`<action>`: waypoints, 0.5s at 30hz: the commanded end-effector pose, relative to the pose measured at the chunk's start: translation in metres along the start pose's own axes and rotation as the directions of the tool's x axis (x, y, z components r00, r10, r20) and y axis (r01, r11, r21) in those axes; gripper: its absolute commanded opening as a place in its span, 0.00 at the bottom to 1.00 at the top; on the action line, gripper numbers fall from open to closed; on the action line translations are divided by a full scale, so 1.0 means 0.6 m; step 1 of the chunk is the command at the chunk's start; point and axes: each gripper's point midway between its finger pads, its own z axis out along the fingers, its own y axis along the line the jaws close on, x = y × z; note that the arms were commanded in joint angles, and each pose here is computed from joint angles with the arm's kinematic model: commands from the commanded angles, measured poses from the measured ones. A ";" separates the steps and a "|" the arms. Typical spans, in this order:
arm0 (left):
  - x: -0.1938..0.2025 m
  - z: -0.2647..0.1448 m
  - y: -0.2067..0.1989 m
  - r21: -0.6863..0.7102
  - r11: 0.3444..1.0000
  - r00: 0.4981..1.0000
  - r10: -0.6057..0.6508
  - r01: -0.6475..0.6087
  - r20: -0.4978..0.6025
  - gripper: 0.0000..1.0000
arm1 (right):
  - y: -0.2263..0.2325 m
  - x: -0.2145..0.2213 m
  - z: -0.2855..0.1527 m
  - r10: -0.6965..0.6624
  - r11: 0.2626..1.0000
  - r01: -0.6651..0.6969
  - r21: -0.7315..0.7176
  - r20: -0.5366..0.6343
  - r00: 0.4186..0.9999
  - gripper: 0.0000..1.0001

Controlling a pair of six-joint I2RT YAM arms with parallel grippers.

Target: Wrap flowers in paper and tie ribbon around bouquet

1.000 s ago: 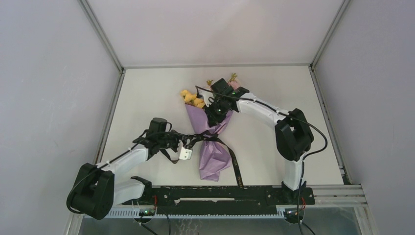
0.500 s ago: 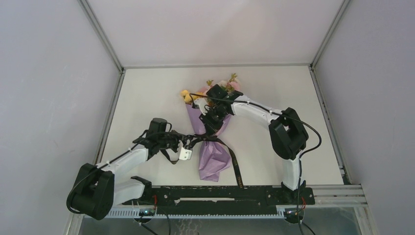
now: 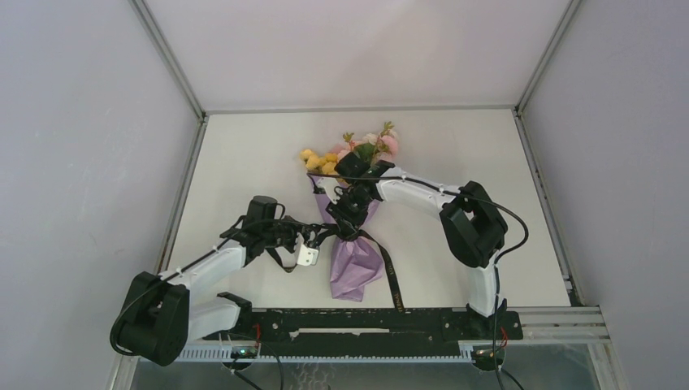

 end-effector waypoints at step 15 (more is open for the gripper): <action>-0.013 -0.004 0.004 -0.019 1.000 0.999 -0.002 0.002 0.033 0.00 | -0.043 -0.019 -0.009 -0.068 0.980 0.059 0.190 0.042 0.997 0.15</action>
